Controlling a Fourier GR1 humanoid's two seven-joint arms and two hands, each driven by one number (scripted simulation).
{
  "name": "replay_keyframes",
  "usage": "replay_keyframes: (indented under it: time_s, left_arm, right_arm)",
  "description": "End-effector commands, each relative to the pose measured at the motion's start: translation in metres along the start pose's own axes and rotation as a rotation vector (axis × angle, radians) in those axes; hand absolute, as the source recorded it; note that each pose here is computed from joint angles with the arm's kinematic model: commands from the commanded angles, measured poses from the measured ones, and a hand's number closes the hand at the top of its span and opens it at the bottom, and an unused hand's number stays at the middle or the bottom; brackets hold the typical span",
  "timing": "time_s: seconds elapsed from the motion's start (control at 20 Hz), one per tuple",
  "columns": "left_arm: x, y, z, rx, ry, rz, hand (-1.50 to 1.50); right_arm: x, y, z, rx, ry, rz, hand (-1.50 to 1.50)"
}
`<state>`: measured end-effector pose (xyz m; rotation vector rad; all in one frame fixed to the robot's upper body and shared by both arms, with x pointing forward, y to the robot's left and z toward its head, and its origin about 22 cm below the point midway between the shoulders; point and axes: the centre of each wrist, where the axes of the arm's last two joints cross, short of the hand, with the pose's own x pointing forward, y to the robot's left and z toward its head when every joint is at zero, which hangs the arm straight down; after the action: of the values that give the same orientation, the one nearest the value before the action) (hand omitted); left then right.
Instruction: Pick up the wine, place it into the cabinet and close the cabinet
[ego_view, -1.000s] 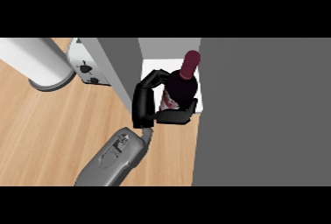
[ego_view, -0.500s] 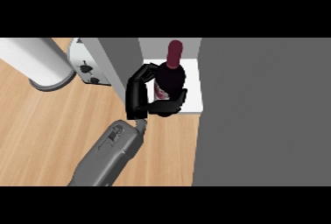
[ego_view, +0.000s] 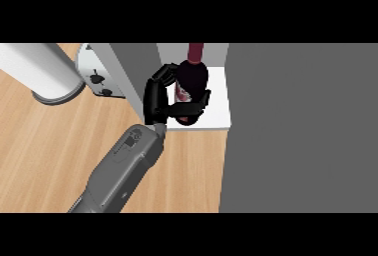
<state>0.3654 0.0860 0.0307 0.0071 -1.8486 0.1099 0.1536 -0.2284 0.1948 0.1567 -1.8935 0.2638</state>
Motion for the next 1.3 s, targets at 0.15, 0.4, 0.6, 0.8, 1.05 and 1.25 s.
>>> replay_keyframes:
  time_s: [0.15,0.4,0.6,0.8,1.05,1.25]
  left_arm:
    - [-0.004,-0.002,-0.033,0.037,0.02,-0.04,1.5]
    - [-0.015,0.014,-0.042,0.029,-0.009,-0.093,1.5]
    - [-0.001,-0.002,-0.049,0.043,-0.087,-0.108,1.5]
    - [0.0,0.003,-0.063,0.096,-0.089,-0.133,1.5]
    - [0.008,-0.003,-0.073,0.099,-0.086,-0.129,1.5]
    - [-0.012,0.009,-0.062,0.148,-0.019,-0.053,1.5]
  right_arm:
    - [0.013,0.002,0.014,0.042,-0.042,-0.061,-1.5]
    - [0.006,-0.004,0.004,0.036,-0.057,-0.056,-1.5]
    - [0.02,0.002,0.011,0.047,-0.06,-0.059,-1.5]
    - [0.02,0.008,0.021,0.051,-0.047,-0.062,-1.5]
    - [0.013,0.004,0.004,0.057,-0.06,-0.058,-1.5]
    - [0.009,0.012,0.0,0.083,-0.059,-0.068,-1.5]
